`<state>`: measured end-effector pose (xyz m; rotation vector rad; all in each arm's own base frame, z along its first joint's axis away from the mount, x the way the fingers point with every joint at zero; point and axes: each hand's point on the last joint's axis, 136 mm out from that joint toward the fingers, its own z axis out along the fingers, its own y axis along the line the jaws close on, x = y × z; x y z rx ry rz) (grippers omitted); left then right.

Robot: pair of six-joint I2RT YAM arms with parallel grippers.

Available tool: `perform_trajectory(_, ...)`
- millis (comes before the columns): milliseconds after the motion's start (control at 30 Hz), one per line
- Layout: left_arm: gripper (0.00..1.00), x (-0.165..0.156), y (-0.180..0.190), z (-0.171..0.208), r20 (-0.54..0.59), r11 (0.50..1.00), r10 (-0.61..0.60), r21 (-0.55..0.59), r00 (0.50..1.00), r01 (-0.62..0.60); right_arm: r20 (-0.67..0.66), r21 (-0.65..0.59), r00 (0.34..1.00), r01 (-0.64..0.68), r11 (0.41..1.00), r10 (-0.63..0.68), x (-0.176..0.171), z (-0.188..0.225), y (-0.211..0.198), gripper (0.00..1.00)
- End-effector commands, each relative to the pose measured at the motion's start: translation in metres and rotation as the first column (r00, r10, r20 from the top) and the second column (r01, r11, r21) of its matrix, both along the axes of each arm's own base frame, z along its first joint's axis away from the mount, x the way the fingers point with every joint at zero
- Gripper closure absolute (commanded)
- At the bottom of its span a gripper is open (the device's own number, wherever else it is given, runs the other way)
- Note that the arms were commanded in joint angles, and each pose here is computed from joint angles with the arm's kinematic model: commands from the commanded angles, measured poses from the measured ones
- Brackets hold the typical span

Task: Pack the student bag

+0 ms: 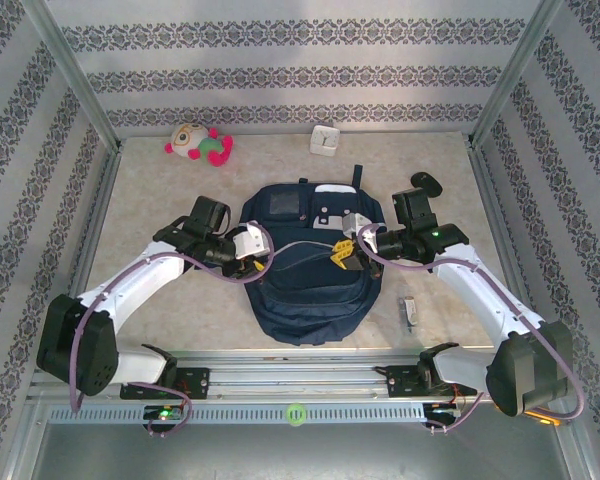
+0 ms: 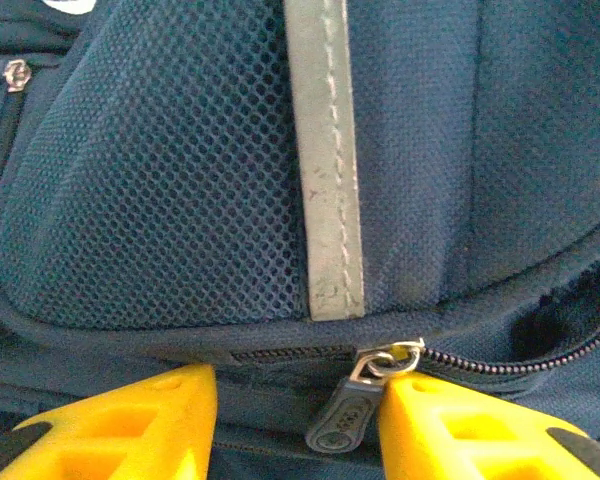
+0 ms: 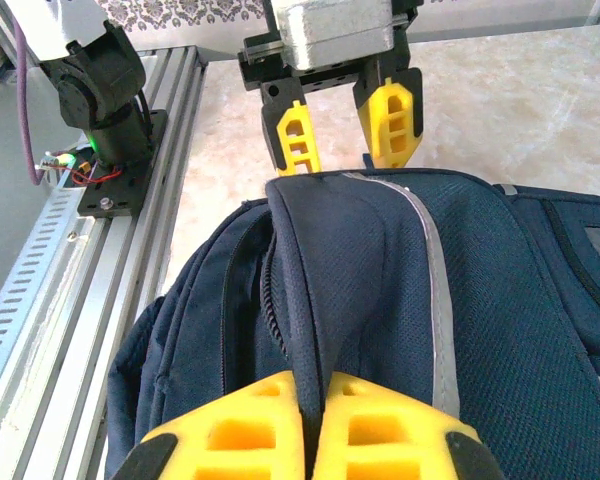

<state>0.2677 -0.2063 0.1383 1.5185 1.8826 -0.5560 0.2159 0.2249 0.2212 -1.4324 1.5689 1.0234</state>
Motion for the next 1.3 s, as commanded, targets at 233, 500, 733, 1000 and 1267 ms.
perform_trajectory(233,1.0,0.029,0.014,-0.003,0.06,0.989,0.125,0.075,0.99,-0.129,0.064,0.137,0.992,-0.12,0.983,0.112,-0.021,0.034,0.005,1.0)
perform_trajectory(500,1.0,0.083,0.05,-0.014,0.131,0.887,0.421,0.146,0.898,-0.437,0.081,0.167,0.988,-0.141,0.976,0.129,-0.033,0.042,0.003,1.0)
perform_trajectory(733,0.95,0.116,0.038,-0.009,0.11,0.858,0.504,0.052,0.857,-0.511,0.111,0.149,0.99,-0.107,0.983,0.091,-0.023,0.04,0.001,1.0)
perform_trajectory(1000,0.61,0.094,0.036,-0.002,0.094,0.883,0.465,0.021,0.88,-0.469,0.117,0.148,0.989,-0.107,0.983,0.09,-0.015,0.04,0.003,1.0)
perform_trajectory(1267,0.28,0.027,0.0,0.06,0.235,0.982,0.162,-0.133,0.959,-0.133,0.088,0.143,0.991,-0.113,0.983,0.101,-0.012,0.034,0.006,1.0)
